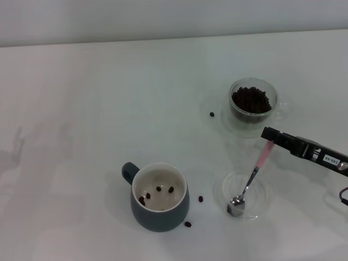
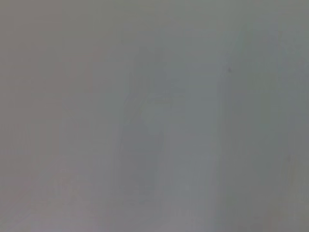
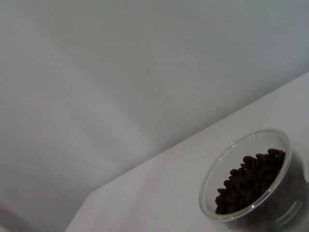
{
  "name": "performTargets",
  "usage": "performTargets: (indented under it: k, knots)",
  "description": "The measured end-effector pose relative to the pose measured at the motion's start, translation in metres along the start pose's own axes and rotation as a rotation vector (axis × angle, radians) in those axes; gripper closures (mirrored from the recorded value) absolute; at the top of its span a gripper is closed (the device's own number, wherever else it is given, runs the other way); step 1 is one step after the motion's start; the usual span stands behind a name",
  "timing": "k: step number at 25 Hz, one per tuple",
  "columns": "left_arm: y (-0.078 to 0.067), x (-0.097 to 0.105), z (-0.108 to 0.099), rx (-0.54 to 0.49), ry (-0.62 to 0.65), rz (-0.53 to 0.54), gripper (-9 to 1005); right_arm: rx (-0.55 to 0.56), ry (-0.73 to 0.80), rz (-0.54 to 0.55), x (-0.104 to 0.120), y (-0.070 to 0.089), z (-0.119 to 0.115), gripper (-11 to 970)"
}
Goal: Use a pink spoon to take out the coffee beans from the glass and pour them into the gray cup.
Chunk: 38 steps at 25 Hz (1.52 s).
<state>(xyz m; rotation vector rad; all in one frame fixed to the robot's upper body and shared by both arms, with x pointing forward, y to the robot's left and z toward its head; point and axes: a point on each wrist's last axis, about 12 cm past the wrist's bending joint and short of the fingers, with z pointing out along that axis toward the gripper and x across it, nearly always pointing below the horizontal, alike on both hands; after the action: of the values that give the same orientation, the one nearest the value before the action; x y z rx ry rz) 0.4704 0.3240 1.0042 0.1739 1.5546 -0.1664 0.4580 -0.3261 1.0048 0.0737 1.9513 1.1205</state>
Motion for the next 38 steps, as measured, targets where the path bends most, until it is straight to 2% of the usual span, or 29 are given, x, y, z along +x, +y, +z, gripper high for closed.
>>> performTargets:
  k: [9,15,23,28,32,38]
  knots:
    - [0.000,0.000,-0.001,-0.003,-0.002,-0.001,430,0.007,-0.049,-0.012,-0.012,-0.003,-0.005,755]
    - [0.001,0.000,-0.002,-0.007,-0.003,-0.001,430,0.031,-0.149,-0.087,-0.042,-0.009,-0.024,756]
    - [0.002,-0.001,-0.002,-0.007,-0.006,0.001,430,0.123,-0.303,-0.241,-0.068,-0.016,-0.050,755]
    - [0.005,-0.002,-0.002,-0.030,-0.015,-0.002,430,0.174,-0.353,-0.343,-0.072,-0.018,-0.054,755]
    - [0.007,-0.005,0.000,-0.061,-0.041,-0.014,430,0.253,-0.416,-0.383,-0.073,-0.024,-0.056,753]
    - [0.016,-0.012,0.001,-0.116,-0.095,-0.018,430,0.374,-0.397,-0.433,-0.078,-0.035,-0.051,751]
